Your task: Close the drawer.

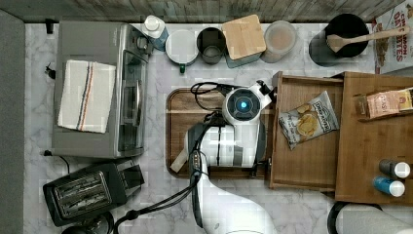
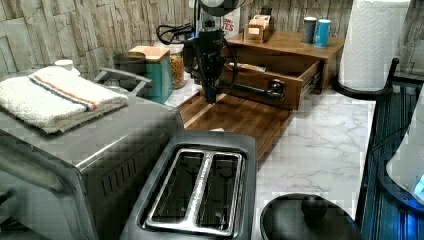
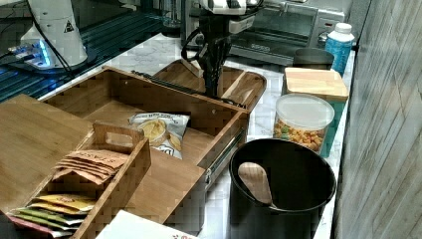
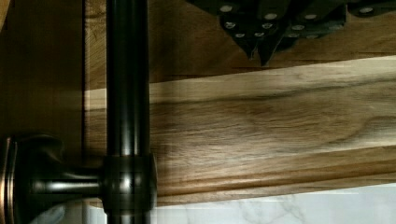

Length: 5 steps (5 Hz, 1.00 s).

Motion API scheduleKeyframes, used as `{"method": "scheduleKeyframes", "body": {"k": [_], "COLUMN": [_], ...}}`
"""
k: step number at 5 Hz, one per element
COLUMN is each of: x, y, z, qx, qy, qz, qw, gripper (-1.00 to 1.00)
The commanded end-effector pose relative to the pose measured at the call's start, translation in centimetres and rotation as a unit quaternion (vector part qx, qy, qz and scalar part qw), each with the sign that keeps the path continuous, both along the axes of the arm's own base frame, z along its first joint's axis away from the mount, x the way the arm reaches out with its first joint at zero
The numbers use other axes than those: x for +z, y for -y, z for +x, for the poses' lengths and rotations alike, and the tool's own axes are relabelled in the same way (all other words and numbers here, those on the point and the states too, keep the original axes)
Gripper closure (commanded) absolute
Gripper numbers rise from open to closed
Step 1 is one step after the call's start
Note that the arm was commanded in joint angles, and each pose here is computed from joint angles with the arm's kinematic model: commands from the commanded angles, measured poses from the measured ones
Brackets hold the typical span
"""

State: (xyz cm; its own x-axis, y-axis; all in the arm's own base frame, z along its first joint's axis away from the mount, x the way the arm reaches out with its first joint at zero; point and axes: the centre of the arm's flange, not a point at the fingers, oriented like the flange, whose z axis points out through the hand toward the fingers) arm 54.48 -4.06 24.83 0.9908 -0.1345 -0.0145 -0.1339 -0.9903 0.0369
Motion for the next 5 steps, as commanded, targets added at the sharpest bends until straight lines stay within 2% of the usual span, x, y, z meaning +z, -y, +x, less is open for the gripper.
{"method": "scheduleKeyframes", "body": {"k": [1, 3, 5], "x": [4.5, 5.0, 7.5], "y": [8.2, 14.5, 23.9], "z": [0.0, 0.0, -0.3], "qx": [-0.005, 0.012, 0.013], "qy": [0.015, 0.013, 0.015], "qz": [0.004, 0.01, 0.013], "qw": [1.0, 1.0, 1.0], "gripper": [1.0, 1.0, 1.0]}}
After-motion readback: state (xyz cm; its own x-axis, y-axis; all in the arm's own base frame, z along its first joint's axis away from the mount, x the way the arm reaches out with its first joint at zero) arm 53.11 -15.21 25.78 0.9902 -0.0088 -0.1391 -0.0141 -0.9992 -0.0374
